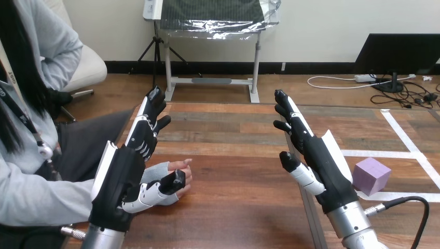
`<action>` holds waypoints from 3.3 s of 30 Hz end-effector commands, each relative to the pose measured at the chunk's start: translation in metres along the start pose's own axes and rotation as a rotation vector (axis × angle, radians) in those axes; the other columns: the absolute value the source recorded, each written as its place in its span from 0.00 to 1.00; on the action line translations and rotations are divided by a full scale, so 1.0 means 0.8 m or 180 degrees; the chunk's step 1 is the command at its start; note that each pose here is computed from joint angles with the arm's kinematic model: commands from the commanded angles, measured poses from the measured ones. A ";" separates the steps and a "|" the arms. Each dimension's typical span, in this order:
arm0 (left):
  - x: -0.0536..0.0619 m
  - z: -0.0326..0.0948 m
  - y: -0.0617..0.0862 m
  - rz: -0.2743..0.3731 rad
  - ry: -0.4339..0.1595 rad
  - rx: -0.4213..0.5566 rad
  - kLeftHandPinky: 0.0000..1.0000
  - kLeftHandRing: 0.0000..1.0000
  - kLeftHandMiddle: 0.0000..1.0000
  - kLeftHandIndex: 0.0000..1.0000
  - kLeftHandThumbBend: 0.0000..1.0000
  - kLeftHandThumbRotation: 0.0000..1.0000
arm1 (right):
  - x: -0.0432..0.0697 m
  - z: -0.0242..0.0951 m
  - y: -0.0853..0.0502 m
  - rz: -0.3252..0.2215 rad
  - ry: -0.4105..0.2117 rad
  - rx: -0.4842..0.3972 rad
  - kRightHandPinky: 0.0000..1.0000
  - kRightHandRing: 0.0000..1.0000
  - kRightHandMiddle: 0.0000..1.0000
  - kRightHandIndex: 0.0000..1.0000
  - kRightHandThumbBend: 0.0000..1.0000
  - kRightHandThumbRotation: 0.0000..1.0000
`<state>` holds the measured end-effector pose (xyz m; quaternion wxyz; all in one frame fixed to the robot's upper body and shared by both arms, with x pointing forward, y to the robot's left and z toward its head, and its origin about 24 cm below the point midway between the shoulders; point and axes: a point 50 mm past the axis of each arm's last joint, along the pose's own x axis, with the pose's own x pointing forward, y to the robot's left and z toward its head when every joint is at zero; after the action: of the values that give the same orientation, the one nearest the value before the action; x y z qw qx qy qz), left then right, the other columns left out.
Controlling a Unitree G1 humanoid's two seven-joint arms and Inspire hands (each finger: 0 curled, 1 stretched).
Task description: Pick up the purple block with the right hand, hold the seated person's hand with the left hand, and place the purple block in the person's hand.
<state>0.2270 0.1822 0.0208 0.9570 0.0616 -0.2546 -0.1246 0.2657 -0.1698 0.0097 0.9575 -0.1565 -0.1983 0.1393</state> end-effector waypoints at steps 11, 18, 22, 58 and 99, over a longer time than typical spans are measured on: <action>0.020 0.011 0.003 0.0078 -0.0247 0.0011 0.93 0.98 1.00 0.99 1.00 0.67 | 0.033 0.019 -0.011 -0.0042 -0.0351 -0.0128 0.90 0.97 1.00 0.99 1.00 0.99; 0.019 0.011 0.003 0.0067 -0.0260 0.0021 0.92 0.98 1.00 0.99 1.00 0.68 | 0.033 0.019 -0.013 -0.0060 -0.0333 -0.0116 0.90 0.97 1.00 0.99 1.00 0.98; 0.018 0.010 0.004 0.0060 -0.0269 0.0037 0.92 0.98 1.00 0.99 1.00 0.69 | 0.035 0.018 -0.015 -0.0081 -0.0320 -0.0145 0.90 0.97 1.00 0.99 1.00 0.97; 0.010 0.009 0.007 0.0077 -0.0226 0.0035 0.91 0.98 1.00 0.98 1.00 0.69 | 0.060 0.039 -0.091 -0.0605 -0.0239 -0.0858 0.90 0.96 0.96 0.94 1.00 0.84; 0.011 0.011 0.009 0.0029 -0.0283 0.0008 0.95 0.99 1.00 0.99 1.00 0.67 | 0.052 0.019 -0.157 -0.0782 0.0465 -0.1528 0.85 0.93 0.93 0.96 1.00 0.82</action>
<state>0.2245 0.1854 0.0216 0.9542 0.0559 -0.2658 -0.1257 0.3005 -0.2640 0.0473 0.9294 -0.3443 -0.1309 -0.0213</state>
